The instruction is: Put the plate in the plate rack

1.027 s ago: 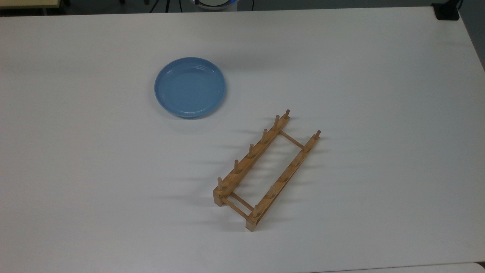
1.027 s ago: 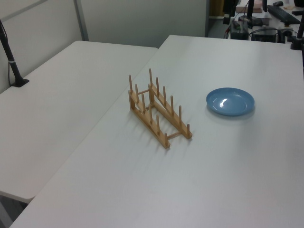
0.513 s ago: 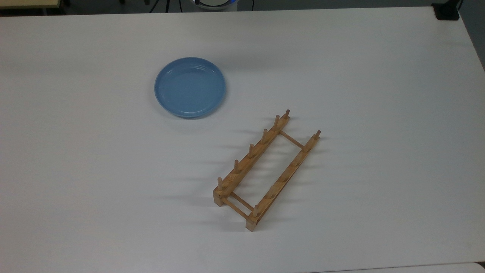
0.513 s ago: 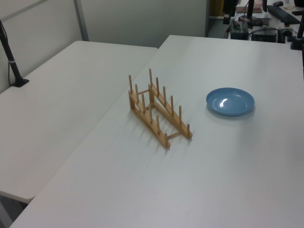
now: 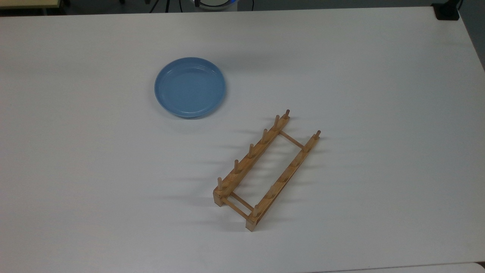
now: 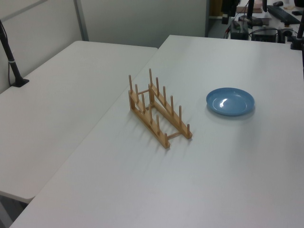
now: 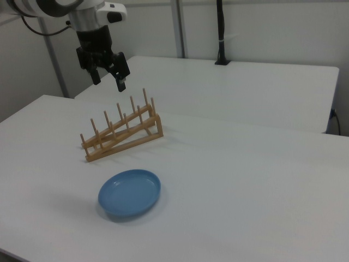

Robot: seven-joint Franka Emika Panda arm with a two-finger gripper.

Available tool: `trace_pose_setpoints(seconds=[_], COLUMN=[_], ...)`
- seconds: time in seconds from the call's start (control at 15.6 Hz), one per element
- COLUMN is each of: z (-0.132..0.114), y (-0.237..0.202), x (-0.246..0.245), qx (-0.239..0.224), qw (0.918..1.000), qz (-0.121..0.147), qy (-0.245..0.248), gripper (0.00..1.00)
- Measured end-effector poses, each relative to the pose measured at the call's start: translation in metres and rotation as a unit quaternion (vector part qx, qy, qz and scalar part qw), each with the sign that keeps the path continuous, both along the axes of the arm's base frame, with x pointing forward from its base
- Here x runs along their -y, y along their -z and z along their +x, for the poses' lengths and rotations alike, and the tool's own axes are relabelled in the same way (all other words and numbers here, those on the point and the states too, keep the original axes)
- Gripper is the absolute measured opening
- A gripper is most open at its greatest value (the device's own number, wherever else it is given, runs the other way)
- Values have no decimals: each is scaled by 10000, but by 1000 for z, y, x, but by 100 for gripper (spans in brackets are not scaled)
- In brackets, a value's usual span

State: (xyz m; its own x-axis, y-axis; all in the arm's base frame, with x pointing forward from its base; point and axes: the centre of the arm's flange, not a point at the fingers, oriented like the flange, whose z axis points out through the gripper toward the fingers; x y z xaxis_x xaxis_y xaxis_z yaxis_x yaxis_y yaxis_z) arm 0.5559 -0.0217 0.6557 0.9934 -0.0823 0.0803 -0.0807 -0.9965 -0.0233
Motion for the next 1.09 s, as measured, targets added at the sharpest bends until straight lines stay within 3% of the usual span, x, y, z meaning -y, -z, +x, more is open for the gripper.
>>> trace_pose_setpoints(seconds=[0.19, 0.39, 0.64, 0.9, 1.09], z=[5, 9, 16, 30, 41], y=[0, 13, 71, 130, 179], x=[1, 6, 17, 39, 62], qx=[174, 174, -88, -290, -738], qw=[9993, 9987, 9958, 9934, 9869], qz=[-27, -304, -873, -1063, -1420], qy=[333, 359, 269, 314, 202], gripper=[100, 100, 100, 100, 100])
